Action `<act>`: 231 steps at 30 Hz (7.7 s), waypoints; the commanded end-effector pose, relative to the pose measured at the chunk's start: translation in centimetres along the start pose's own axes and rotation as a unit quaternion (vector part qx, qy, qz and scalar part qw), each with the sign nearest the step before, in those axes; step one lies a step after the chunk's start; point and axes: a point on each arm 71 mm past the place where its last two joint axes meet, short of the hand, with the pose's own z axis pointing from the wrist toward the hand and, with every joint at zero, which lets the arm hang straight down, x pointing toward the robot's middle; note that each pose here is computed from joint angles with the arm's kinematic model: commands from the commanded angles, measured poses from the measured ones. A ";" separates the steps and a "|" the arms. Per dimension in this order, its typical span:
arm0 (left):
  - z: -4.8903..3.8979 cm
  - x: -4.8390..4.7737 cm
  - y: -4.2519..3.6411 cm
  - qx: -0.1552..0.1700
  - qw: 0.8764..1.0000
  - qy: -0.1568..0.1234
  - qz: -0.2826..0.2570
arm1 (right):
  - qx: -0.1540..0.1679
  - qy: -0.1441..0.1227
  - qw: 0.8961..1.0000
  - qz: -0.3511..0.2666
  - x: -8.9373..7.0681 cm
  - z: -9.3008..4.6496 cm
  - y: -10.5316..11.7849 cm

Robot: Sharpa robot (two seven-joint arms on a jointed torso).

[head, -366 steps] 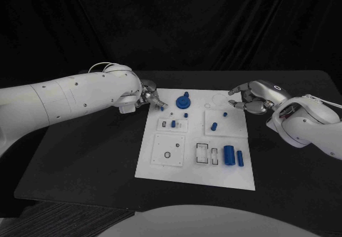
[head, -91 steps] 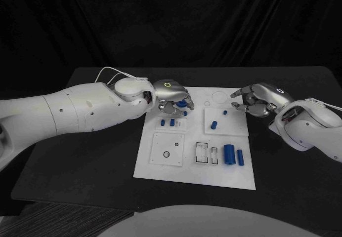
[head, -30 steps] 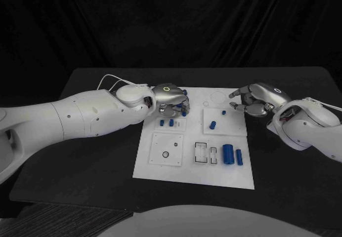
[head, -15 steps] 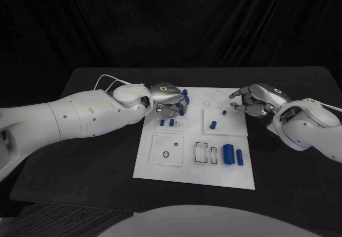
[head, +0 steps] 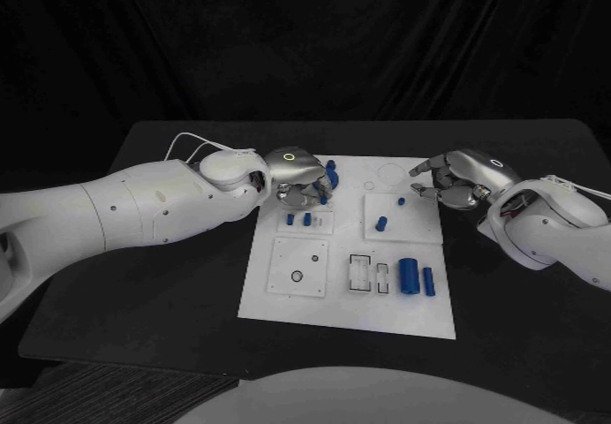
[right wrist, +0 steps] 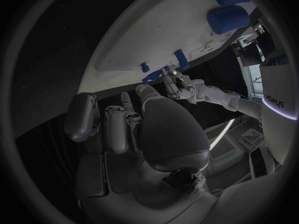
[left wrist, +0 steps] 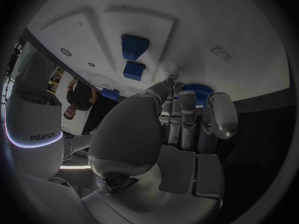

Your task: Assemble the parts on the task board

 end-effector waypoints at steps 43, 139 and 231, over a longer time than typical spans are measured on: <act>0.06 0.53 -0.45 0.015 1.000 0.019 -0.006 | 0.004 0.002 1.000 0.001 0.4 -0.1 0.0; -3.09 -2.01 0.72 -0.005 1.000 0.031 -0.002 | 0.006 0.005 1.000 0.002 0.7 -0.4 -0.2; -12.91 -4.13 5.99 -0.001 0.690 -0.283 -0.666 | -0.065 -0.112 0.976 -0.174 -11.5 1.2 4.0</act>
